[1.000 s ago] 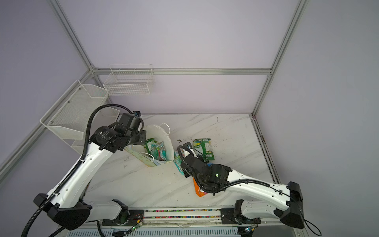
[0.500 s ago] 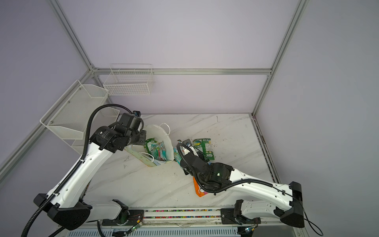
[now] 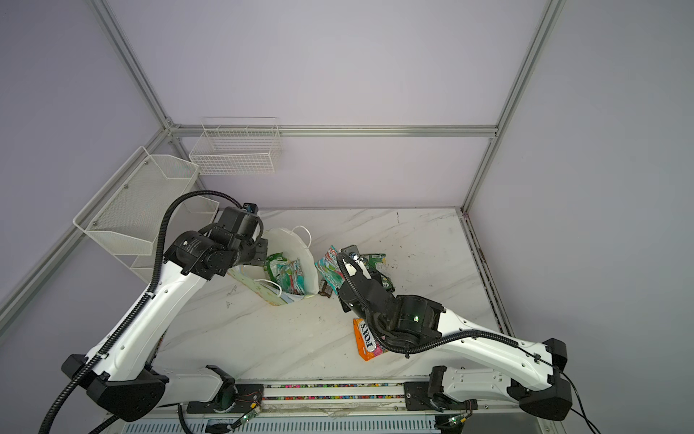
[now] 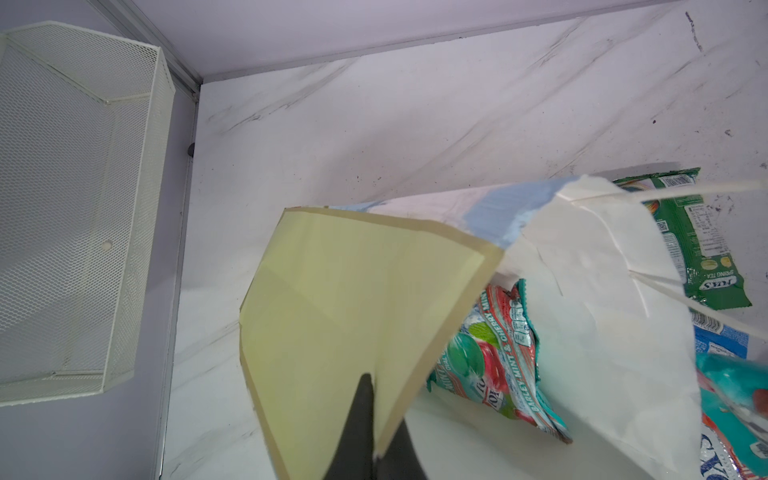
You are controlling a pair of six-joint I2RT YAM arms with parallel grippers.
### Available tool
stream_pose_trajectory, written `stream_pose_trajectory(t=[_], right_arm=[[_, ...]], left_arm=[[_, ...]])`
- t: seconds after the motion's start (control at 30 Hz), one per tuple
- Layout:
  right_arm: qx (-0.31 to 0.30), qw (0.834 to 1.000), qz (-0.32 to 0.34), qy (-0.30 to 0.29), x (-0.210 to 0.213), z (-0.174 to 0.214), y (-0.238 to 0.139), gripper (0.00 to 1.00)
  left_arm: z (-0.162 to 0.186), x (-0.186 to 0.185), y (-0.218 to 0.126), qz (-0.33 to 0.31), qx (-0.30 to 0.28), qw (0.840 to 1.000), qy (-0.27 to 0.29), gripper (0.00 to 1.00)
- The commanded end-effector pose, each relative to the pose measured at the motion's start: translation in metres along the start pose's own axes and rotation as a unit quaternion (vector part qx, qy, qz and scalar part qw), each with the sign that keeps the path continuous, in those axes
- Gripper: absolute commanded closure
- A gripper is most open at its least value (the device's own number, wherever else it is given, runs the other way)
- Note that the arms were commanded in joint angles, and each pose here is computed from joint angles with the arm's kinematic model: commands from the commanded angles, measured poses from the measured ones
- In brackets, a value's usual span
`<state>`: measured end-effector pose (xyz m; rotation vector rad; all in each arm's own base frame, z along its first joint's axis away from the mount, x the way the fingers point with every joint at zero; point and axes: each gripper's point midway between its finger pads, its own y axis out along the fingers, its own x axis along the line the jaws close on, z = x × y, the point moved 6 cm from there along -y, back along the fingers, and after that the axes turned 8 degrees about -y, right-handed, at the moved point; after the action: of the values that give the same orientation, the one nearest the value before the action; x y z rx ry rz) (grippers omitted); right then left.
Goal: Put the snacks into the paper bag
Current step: 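Carry the teal packet with the right gripper over the bag's opening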
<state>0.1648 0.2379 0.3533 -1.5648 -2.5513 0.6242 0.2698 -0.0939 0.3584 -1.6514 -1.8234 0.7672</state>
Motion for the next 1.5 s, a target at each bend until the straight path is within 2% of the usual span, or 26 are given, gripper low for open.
stream_pose_trajectory(t=[0.0, 0.6, 1.47], right_arm=[[-0.038, 0.999, 0.011, 0.015, -0.01, -0.022, -0.014, 1.0], [-0.082, 0.996, -0.011, 0.025, -0.009, -0.055, -0.027, 1.0], [-0.131, 0.985, -0.099, 0.049, 0.033, -0.098, -0.013, 1.0]], left_arm=[[0.001, 0.0, -0.003, 0.005, -0.001, 1.0, 0.003, 1.0], [0.001, 0.0, -0.005, 0.005, -0.001, 1.0, 0.002, 1.0], [-0.002, -0.001, -0.008, 0.011, -0.002, 1.0, 0.0, 1.0]])
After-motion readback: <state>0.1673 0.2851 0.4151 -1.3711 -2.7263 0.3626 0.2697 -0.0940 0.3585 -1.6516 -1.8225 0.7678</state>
